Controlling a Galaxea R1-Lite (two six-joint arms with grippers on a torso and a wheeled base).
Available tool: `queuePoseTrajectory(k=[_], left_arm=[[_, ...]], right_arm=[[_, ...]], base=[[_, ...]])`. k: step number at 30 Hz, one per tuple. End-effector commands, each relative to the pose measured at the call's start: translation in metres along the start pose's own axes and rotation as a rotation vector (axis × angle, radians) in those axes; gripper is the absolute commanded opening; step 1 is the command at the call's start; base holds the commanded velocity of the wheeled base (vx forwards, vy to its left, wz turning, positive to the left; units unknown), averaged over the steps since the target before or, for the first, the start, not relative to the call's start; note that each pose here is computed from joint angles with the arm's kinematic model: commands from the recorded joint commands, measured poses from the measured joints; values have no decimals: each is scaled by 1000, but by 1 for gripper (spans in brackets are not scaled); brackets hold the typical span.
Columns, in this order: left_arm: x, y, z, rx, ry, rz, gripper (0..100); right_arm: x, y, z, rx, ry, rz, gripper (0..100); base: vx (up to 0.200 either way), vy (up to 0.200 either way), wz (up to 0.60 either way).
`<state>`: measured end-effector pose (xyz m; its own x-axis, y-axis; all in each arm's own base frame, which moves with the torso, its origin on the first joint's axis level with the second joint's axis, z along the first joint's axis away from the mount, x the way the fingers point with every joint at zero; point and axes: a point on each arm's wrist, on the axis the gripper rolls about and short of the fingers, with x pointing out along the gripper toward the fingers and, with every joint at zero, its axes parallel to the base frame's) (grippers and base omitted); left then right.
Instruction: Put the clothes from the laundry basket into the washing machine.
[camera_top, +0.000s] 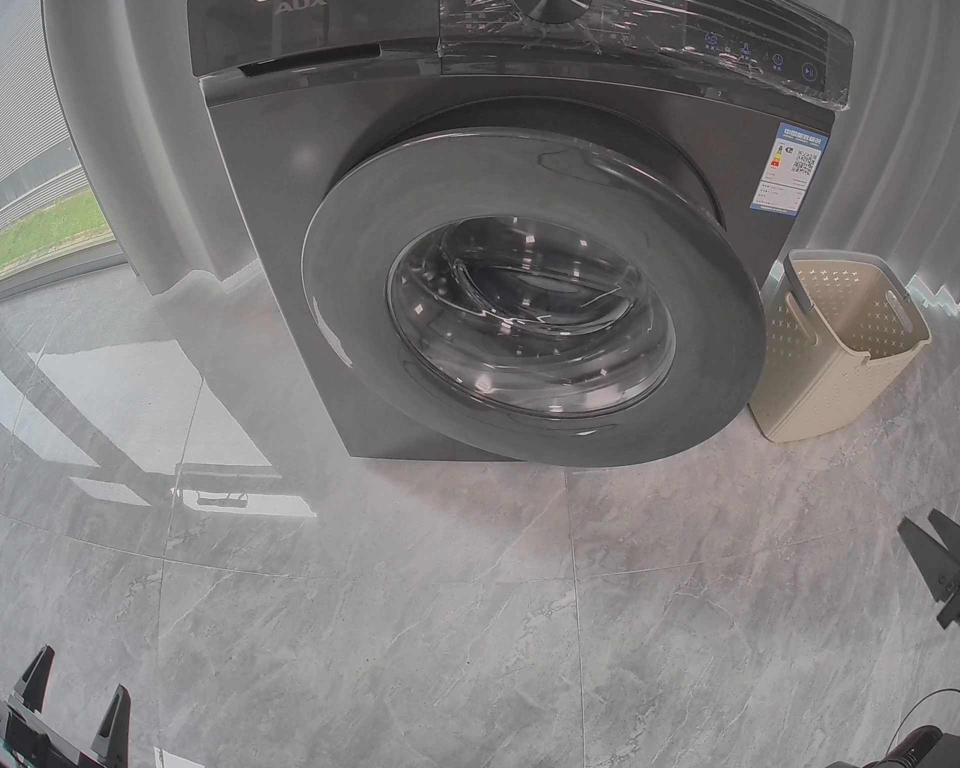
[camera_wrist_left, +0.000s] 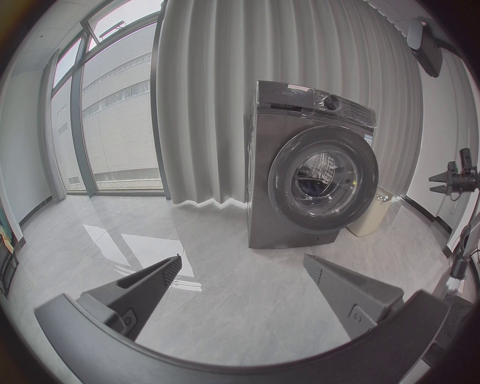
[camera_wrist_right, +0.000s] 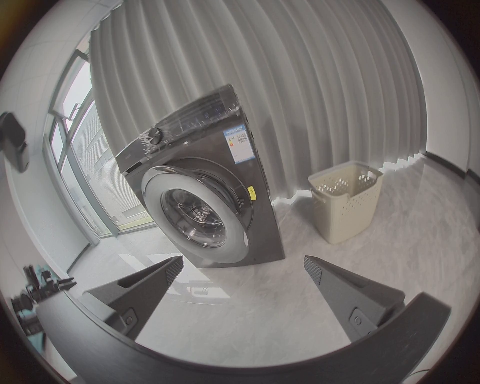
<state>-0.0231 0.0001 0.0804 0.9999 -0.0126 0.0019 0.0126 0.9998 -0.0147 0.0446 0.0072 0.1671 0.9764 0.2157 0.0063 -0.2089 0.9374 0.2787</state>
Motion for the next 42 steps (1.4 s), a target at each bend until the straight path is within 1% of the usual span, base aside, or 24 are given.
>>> queuePoseTrajectory(k=[1, 2, 3, 5, 11, 16, 25, 28, 30, 35, 37, 40, 42], left_arm=[[0, 0, -5, -7, 7, -1, 100], [0, 0, -5, -7, 7, 0, 100], [0, 0, -5, -7, 7, -1, 100], [0, 0, -5, -8, 5, -1, 100], [0, 0, -5, -8, 7, -1, 100], [0, 0, -5, -8, 7, 0, 100], [0, 0, -5, -8, 7, 0, 100], [0, 0, -5, -7, 7, 0, 100], [0, 0, -5, -7, 5, 0, 100], [0, 0, -5, -10, 7, 0, 100], [0, 0, -5, -10, 7, 0, 100], [0, 0, -5, -11, 5, 0, 100], [0, 0, -5, -11, 5, 0, 100]], right_arm=[[148, 51, -47, 148, 299, 174, 100], [156, 59, -46, 151, 270, 201, 100], [163, 63, -45, 154, 255, 208, 100], [177, 69, -43, 152, 221, 204, 100], [190, 76, -36, 154, 188, 213, 100], [191, 79, -33, 158, 170, 225, 100], [195, 82, -25, 174, 137, 242, 100], [197, 83, -17, 176, 104, 245, 100], [198, 83, -15, 177, 97, 245, 100], [196, 84, -2, 186, 43, 252, 100], [197, 85, 7, 192, 9, 257, 100], [200, 84, 17, 197, -28, 253, 100], [205, 82, 26, 203, -74, 241, 100]], base=[[0, 0, 0], [0, 0, 0], [0, 0, 0], [0, 0, 0], [33, 0, 0], [200, 0, 0], [0, 0, 0], [200, 0, 0], [200, 0, 0], [200, 0, 0], [200, 0, 0], [0, 0, 0], [0, 0, 0]])
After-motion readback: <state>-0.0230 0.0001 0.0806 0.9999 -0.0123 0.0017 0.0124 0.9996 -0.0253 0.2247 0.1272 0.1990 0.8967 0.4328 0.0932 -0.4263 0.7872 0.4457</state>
